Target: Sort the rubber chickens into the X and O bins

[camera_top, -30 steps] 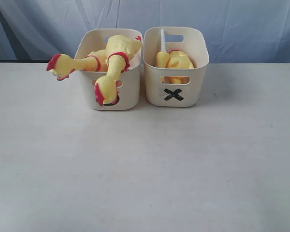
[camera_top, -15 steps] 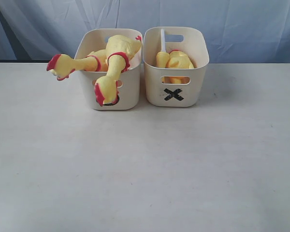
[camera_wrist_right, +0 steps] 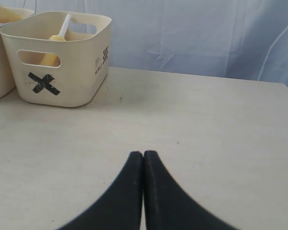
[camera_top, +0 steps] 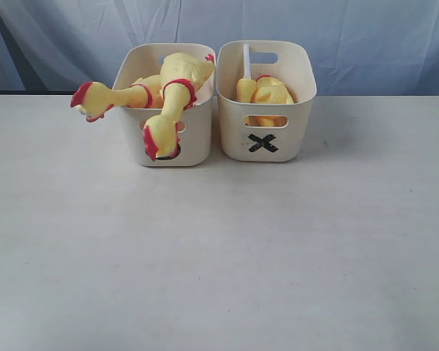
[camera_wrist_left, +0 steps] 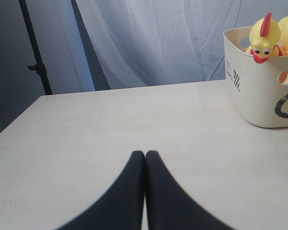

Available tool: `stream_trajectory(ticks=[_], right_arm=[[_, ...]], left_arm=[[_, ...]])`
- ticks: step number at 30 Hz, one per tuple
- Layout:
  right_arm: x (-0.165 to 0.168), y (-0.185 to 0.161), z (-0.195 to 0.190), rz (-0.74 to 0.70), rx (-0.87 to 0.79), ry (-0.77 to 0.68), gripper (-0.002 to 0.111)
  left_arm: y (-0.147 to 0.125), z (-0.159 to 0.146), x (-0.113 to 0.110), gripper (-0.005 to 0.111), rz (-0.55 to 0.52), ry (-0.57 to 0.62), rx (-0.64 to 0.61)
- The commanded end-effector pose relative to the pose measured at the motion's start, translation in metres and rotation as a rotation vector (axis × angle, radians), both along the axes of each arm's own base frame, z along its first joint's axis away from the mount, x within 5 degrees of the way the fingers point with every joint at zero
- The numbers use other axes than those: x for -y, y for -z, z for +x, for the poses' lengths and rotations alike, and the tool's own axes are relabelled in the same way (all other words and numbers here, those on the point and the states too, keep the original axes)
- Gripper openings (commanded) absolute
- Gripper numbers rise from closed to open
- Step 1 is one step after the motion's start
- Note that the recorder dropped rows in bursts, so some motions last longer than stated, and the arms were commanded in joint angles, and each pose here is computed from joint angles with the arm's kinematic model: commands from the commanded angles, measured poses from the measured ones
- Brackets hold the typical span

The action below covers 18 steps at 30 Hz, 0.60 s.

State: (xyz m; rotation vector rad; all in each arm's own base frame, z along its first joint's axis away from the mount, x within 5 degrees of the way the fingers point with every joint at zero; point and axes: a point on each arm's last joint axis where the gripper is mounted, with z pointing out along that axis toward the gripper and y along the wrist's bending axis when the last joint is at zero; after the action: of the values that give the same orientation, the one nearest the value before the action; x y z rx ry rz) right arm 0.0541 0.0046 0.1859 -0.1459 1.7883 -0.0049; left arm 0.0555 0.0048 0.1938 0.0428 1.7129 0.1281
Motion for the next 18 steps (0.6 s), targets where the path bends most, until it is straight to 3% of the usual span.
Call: stream_trajectory(ticks=[1,18], right_arm=[[-0.0003,0.0002,0.0000,0.002,0.006,-0.004,0.000],[-0.0003,0.0002,0.0000,0.002,0.006,-0.004,0.000]], left_arm=[[0.0014,-0.0001,-0.0002,0.000,-0.001,-0.005,0.000],[0.0014,-0.0001,-0.0002,0.000,-0.001,-0.005,0.000]])
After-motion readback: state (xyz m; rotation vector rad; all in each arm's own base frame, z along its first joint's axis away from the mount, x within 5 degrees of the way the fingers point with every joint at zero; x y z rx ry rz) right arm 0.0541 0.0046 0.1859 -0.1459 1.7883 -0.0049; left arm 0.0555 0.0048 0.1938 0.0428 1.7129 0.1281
